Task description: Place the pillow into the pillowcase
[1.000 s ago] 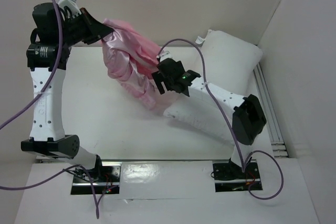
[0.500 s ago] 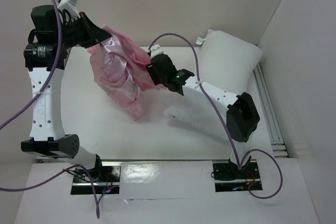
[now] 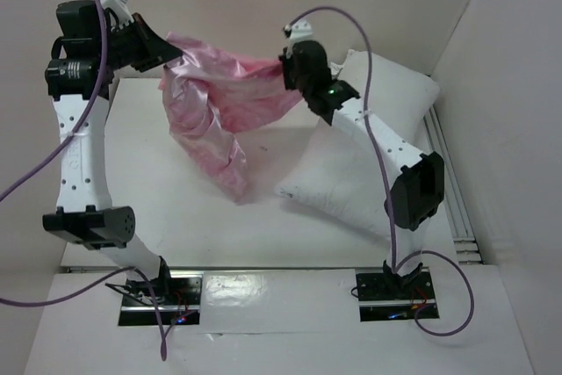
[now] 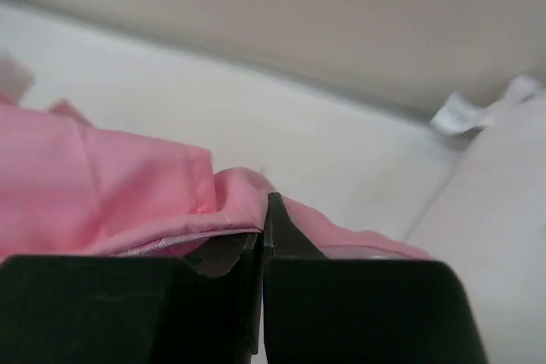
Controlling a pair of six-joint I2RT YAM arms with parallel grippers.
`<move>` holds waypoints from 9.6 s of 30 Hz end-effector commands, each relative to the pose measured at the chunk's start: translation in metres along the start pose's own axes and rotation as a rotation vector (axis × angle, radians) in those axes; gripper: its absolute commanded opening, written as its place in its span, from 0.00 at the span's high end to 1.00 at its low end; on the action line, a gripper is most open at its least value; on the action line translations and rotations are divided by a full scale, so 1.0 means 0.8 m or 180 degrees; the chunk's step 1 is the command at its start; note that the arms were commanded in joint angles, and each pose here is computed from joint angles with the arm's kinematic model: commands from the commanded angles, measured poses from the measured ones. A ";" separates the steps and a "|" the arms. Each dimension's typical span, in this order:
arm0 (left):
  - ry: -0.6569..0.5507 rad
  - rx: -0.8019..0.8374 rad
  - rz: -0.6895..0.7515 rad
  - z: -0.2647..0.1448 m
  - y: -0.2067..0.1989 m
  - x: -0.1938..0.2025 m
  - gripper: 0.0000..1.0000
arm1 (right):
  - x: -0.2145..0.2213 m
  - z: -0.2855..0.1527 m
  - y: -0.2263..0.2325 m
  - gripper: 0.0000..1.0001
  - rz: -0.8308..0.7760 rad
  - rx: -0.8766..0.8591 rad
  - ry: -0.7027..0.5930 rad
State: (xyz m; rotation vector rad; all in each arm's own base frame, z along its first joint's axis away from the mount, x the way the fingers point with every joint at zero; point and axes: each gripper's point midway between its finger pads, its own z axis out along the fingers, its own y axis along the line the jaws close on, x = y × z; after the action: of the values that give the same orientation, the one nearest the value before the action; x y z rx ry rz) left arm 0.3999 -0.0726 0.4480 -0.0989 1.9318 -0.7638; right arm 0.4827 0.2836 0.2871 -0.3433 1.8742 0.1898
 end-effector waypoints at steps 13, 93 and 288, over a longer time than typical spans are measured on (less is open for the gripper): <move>-0.0978 0.0022 0.0636 -0.049 -0.004 -0.063 0.91 | -0.099 -0.241 -0.030 1.00 0.0259 0.0124 -0.1190; 0.2183 -0.2416 -0.0297 0.191 0.246 0.366 0.60 | 0.162 -0.250 0.089 1.00 -0.0072 -0.0336 0.0477; 0.1422 -0.1090 -0.0317 0.023 0.097 0.260 1.00 | 0.132 -0.194 0.172 1.00 0.0332 -0.0654 0.1608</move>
State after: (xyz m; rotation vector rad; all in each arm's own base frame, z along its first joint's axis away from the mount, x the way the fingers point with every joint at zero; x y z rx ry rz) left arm 0.3501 -0.0987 0.2305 -0.3095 2.4903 -0.5280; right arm 0.2729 0.3274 0.1973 -0.4001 2.4483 0.2475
